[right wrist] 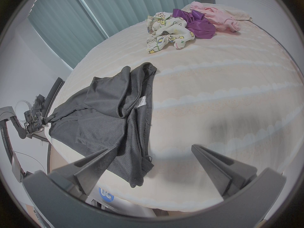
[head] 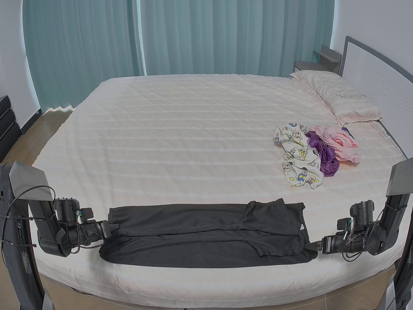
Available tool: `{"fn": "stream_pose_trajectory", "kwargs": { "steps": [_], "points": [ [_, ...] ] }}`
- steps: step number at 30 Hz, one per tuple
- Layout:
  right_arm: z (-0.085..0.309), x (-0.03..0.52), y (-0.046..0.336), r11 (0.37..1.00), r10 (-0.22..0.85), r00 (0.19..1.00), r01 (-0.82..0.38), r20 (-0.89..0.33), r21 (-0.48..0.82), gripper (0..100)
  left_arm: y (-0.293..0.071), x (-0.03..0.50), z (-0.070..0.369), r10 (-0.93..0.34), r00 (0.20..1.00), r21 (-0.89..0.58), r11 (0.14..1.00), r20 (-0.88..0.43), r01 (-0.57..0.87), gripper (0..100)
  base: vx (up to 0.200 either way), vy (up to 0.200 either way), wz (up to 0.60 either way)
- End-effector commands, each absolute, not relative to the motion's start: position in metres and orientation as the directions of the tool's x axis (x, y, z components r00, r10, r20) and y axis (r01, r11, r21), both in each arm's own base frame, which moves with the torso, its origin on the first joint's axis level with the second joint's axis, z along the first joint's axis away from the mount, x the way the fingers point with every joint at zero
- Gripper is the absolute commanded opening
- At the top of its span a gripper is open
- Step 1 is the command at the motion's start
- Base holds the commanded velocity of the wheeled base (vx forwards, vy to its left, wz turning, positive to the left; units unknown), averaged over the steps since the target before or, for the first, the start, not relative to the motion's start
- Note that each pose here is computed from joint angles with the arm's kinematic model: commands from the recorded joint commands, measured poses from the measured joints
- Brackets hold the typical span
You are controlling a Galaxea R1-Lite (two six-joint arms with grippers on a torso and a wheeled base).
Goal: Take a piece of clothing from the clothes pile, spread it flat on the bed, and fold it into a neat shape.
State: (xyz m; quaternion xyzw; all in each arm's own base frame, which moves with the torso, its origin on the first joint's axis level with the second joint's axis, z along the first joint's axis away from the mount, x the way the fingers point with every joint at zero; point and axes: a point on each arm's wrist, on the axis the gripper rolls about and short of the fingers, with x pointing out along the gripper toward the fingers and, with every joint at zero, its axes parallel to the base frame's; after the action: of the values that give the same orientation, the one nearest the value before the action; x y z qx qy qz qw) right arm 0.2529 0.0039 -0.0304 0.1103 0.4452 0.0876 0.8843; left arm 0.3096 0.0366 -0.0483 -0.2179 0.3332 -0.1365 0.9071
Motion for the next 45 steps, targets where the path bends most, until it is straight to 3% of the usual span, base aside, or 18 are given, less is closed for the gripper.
{"fn": "stream_pose_trajectory", "kwargs": {
  "steps": [1,16,25,32,45],
  "points": [
    [-0.031,0.253,0.004,0.960,0.253,0.587,-0.056,-0.769,0.273,100,0.041,0.310,-0.040,-0.380,0.759,-0.473,0.874,-0.528,0.108,0,0.000,0.000,0.00],
    [-0.030,0.253,0.004,0.960,0.255,0.590,-0.059,-0.766,0.274,100,0.028,0.297,-0.015,-0.395,0.739,-0.469,0.875,-0.546,0.121,0,0.000,0.000,0.00],
    [-0.026,0.254,0.003,0.960,0.254,0.602,-0.059,-0.757,0.275,100,-0.011,0.296,0.021,-0.334,0.729,-0.378,0.919,-0.598,0.111,0,0.000,0.000,0.00],
    [-0.025,0.254,0.004,0.959,0.254,0.606,-0.058,-0.754,0.277,100,-0.051,0.298,0.049,-0.338,0.734,-0.410,0.908,-0.589,0.089,0,0.000,0.000,0.00],
    [-0.018,0.254,0.001,0.959,0.251,0.629,-0.056,-0.736,0.279,100,-0.108,0.291,0.056,-0.291,0.745,-0.386,0.921,-0.601,0.049,0,0.000,0.000,0.00]
  ]
}}
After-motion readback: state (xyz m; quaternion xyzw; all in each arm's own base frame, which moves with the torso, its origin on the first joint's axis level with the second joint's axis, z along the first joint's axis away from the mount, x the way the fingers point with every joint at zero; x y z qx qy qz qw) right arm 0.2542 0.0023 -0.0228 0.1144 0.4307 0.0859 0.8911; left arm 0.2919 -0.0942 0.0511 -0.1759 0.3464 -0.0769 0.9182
